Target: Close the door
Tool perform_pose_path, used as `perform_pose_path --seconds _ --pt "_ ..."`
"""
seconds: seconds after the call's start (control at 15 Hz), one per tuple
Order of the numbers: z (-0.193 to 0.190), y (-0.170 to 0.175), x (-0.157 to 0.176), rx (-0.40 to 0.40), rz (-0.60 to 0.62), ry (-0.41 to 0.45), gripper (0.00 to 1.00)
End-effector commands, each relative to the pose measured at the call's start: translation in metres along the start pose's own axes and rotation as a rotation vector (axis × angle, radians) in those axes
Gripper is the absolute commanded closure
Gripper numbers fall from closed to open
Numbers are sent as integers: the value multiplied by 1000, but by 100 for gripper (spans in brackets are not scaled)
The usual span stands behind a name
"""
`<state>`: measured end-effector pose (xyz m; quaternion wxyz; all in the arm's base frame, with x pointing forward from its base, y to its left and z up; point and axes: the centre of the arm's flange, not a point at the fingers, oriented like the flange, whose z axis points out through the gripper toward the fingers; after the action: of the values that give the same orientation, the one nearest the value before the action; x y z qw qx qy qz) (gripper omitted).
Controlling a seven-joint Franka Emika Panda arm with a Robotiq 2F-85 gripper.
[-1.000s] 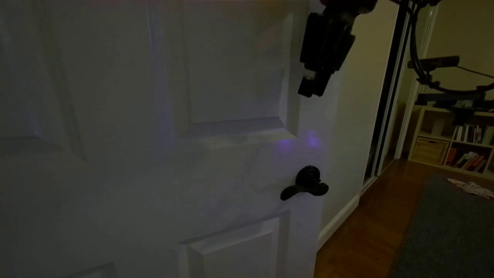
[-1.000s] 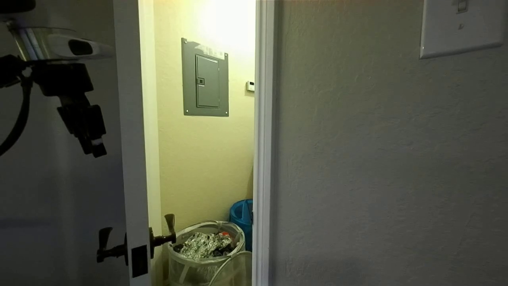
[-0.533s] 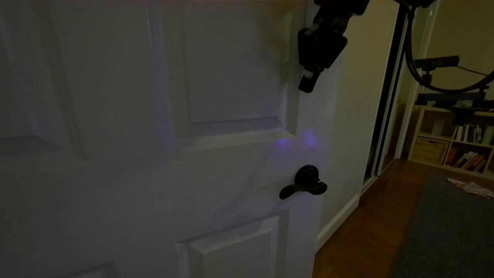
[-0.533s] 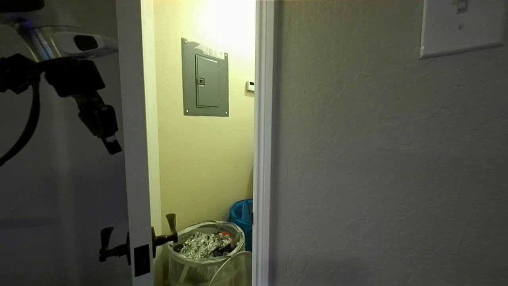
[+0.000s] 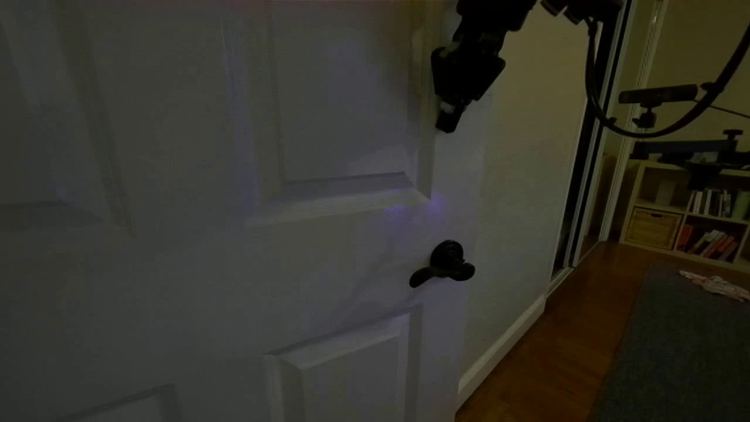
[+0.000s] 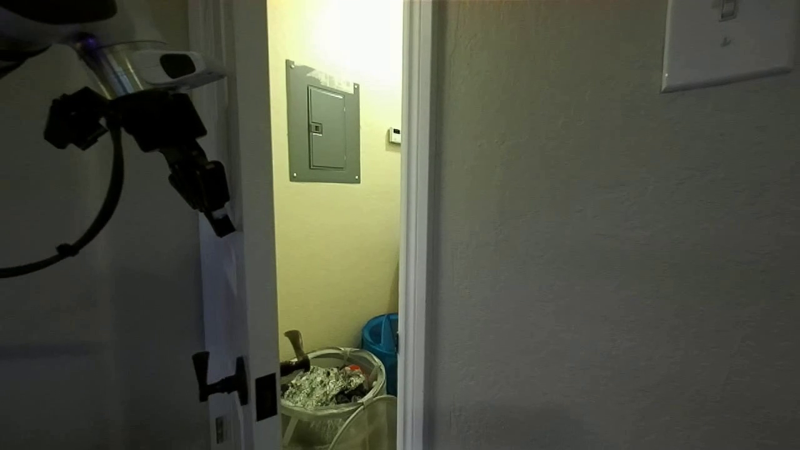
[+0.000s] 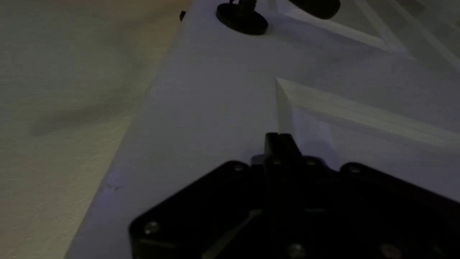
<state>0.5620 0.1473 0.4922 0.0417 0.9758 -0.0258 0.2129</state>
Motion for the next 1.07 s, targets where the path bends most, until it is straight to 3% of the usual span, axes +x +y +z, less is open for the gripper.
perform_pose_path --seconds 0.0,1.0 --pt "14 11 37 -8 13 46 95" --pt "59 38 145 -7 3 131 94"
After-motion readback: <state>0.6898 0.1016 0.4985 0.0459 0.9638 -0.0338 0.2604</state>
